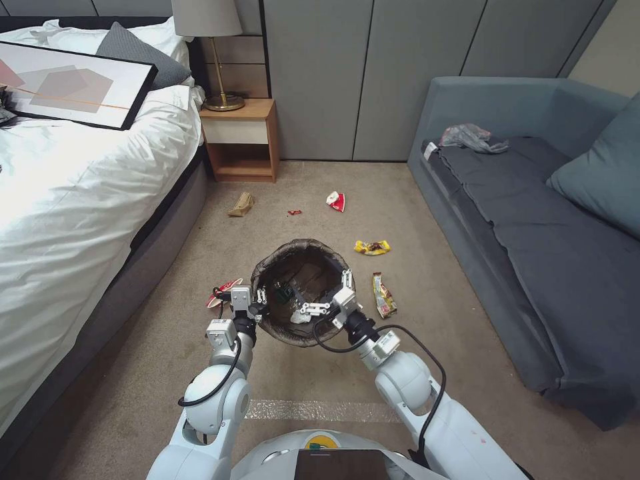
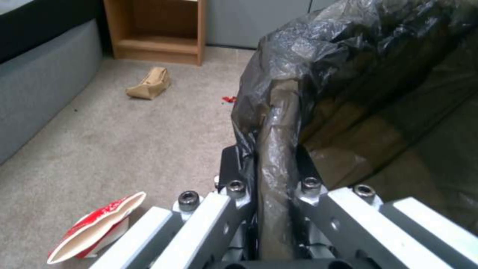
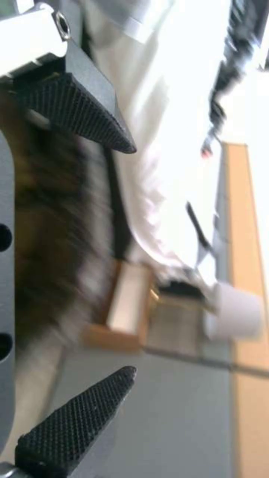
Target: Pick up the trash bin, then pick up the garbage from the floor and place it into the trash bin.
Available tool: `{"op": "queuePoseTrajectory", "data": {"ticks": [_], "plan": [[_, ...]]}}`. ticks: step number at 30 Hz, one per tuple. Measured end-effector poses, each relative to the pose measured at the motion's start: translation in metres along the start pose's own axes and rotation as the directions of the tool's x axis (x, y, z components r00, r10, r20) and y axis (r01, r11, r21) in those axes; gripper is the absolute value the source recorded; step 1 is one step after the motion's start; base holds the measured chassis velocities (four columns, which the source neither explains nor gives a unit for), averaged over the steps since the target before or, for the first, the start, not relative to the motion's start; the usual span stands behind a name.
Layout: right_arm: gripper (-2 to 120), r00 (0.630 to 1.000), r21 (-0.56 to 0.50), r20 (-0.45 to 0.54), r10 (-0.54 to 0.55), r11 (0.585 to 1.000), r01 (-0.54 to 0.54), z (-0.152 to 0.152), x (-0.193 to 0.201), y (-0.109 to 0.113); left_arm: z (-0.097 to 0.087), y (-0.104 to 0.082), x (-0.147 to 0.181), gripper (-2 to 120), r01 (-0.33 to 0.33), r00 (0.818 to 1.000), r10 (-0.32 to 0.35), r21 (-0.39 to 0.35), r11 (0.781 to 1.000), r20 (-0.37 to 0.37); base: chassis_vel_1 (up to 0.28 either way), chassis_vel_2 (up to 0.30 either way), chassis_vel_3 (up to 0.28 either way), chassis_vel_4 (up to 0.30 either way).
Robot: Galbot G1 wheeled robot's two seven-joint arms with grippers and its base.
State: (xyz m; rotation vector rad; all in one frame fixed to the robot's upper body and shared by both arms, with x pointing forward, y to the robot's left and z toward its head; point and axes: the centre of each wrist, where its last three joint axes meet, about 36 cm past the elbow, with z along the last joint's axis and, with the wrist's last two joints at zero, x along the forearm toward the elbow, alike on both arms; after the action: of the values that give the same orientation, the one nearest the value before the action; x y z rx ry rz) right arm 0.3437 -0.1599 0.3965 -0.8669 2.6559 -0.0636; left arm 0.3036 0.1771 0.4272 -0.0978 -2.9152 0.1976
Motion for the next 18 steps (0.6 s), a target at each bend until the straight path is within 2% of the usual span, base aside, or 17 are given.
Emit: {"op": "queuePoseTrajectory", "data": {"ticks": [4,5,6,7,11,12,15,18], "plan": [[100,0.990,0.028,0.061,0.129,0.991,-0.130,-0.026,0.002,-0.006,0.000,0.000,0.000,3,0.001,1.000,-0.001,-0.001,1.000,-0.003,0.000,0.000,0.000,0.000],[100,0.983,0.033,0.064,0.174,0.984,-0.177,-0.031,0.006,-0.010,0.001,-0.006,0.001,3,-0.002,1.000,0.002,-0.010,1.000,-0.026,0.000,0.000,0.000,0.000],[100,0.976,0.040,0.062,0.210,0.976,-0.213,-0.033,0.010,-0.014,0.004,-0.013,0.003,3,-0.017,0.998,0.016,-0.015,1.000,-0.053,0.000,0.000,0.000,0.000],[100,0.976,0.040,0.062,0.210,0.976,-0.213,-0.033,0.010,-0.014,0.004,-0.013,0.003,3,-0.017,0.998,0.016,-0.015,1.000,-0.053,0.000,0.000,0.000,0.000],[100,0.936,0.075,0.022,0.351,0.933,-0.352,-0.034,0.024,-0.030,0.003,-0.014,0.004,3,-0.014,0.998,0.012,-0.030,0.999,-0.060,0.000,0.000,0.000,0.000],[100,0.936,0.075,0.022,0.351,0.933,-0.352,-0.034,0.024,-0.030,0.003,-0.014,0.004,3,-0.014,0.998,0.012,-0.030,0.999,-0.060,0.000,0.000,0.000,0.000],[100,0.903,0.088,0.007,0.430,0.899,-0.429,-0.041,0.026,-0.040,0.002,-0.013,0.005,3,-0.013,0.998,0.011,-0.034,0.999,-0.057,0.000,0.000,0.000,0.000],[100,0.891,0.094,0.024,0.454,0.886,-0.454,-0.049,0.024,-0.048,0.000,-0.012,0.006,3,-0.011,0.999,0.009,-0.035,0.999,-0.054,0.000,0.000,0.000,0.000]]}}
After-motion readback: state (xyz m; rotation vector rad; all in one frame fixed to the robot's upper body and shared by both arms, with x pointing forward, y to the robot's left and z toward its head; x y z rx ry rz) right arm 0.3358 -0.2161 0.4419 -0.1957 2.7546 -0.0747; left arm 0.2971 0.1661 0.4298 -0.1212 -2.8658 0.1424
